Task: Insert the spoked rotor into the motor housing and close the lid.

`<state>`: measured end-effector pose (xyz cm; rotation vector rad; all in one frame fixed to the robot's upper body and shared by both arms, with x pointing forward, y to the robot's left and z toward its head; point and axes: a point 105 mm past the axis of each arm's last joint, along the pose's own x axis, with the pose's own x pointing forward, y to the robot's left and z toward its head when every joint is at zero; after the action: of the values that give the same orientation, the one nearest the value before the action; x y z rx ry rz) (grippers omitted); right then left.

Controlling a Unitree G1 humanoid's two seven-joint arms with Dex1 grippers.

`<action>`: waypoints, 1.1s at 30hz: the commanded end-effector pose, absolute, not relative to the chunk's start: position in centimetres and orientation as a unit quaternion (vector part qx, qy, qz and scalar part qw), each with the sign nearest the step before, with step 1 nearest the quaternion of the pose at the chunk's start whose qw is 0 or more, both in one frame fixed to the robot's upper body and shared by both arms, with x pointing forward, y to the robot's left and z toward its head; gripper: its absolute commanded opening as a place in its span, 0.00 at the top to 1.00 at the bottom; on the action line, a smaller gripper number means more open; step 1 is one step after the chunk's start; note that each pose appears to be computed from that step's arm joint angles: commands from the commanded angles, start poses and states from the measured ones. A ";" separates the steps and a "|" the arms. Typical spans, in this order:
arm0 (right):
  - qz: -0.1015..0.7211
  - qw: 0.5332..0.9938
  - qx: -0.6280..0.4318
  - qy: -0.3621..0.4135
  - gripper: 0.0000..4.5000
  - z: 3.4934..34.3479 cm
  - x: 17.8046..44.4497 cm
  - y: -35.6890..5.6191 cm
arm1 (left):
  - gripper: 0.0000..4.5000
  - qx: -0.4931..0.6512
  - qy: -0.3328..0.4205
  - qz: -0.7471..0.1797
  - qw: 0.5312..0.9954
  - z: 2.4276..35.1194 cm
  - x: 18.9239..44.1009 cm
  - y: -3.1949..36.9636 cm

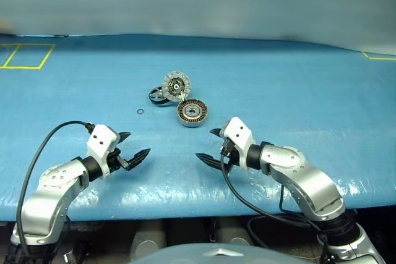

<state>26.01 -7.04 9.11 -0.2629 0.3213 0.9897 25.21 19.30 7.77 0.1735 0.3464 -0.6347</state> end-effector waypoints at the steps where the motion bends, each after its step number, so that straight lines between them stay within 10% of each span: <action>1: 0.482 0.856 -0.135 0.129 0.00 10.1 26.1 -6.7 | 0.01 0.092 0.162 -0.311 0.932 8.2 25.2 19.3; 33: 0.497 0.773 -0.348 0.186 0.00 10.3 35.9 -1.1 | 0.01 0.131 0.114 -0.320 0.932 7.0 24.2 17.2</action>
<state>35.56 -1.42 9.41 -0.7236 0.4428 1.0742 24.21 17.53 6.26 0.2615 0.2734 -0.6443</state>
